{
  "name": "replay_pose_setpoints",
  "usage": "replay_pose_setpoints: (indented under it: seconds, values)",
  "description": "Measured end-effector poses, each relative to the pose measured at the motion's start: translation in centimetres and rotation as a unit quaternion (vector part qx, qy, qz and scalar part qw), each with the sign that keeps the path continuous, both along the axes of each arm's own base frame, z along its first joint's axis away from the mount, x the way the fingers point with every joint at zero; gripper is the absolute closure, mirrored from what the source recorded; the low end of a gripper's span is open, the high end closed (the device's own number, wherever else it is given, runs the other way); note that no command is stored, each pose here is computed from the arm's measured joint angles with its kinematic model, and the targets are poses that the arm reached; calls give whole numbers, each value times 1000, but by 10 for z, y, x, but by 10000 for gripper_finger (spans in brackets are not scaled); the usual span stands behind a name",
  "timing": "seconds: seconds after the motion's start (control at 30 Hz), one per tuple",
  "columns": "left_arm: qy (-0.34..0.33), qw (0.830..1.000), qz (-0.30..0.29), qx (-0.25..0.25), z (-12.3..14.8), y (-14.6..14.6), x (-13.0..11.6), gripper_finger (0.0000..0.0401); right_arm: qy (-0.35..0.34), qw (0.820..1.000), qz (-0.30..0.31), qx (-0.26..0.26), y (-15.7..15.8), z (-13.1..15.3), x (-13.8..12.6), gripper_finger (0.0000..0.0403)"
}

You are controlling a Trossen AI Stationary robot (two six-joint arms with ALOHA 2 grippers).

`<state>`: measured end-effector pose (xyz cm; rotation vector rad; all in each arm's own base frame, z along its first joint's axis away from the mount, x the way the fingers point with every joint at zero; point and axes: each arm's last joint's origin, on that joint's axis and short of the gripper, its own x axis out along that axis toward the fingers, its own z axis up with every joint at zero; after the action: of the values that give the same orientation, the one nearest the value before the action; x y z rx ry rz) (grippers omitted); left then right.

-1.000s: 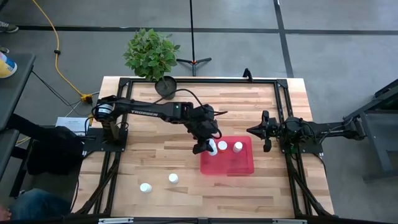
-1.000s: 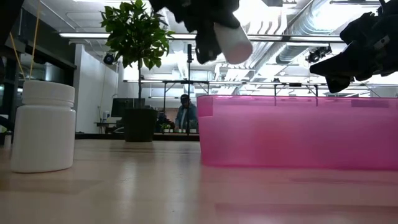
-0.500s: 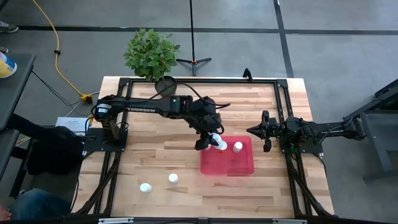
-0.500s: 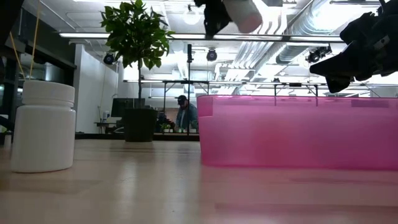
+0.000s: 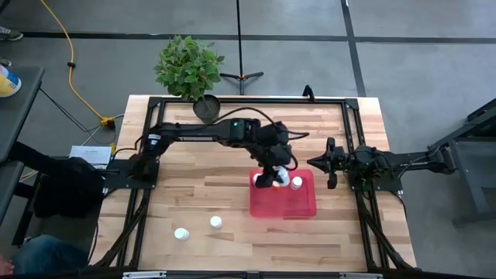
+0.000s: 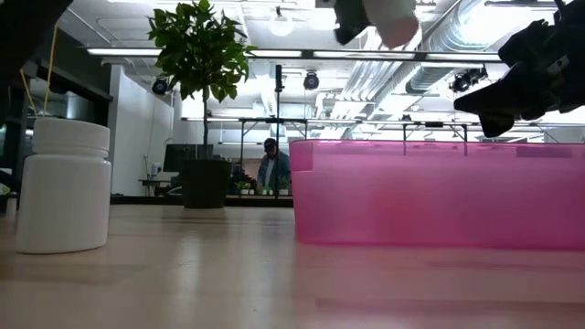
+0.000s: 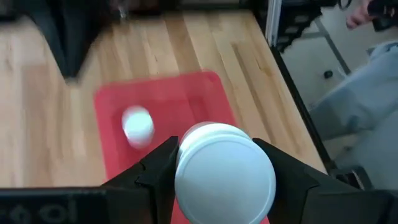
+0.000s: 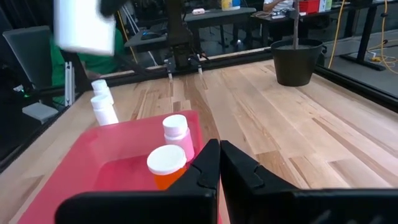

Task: Pick and place pill bottles into a basket
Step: Put the white pill bottle into the pink bin

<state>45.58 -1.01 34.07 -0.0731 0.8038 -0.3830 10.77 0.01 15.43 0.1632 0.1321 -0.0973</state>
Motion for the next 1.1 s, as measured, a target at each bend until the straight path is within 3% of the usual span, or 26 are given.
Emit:
replay_pose_setpoints:
  seconds: [0.37, 0.73, 1.1]
  values:
    - [6, 999, -31, -13, -22, -2, 23, 186, 18, 1000, -2, -1, 0, -3, 2, 401]
    - [50, 998, 6, 38, -33, 1, 20, 186, 20, 1000, -1, -1, 0, -3, 2, 399]
    - [96, 993, 18, 59, -38, 2, 13, 186, 20, 1000, -1, -1, 0, -3, 2, 399]
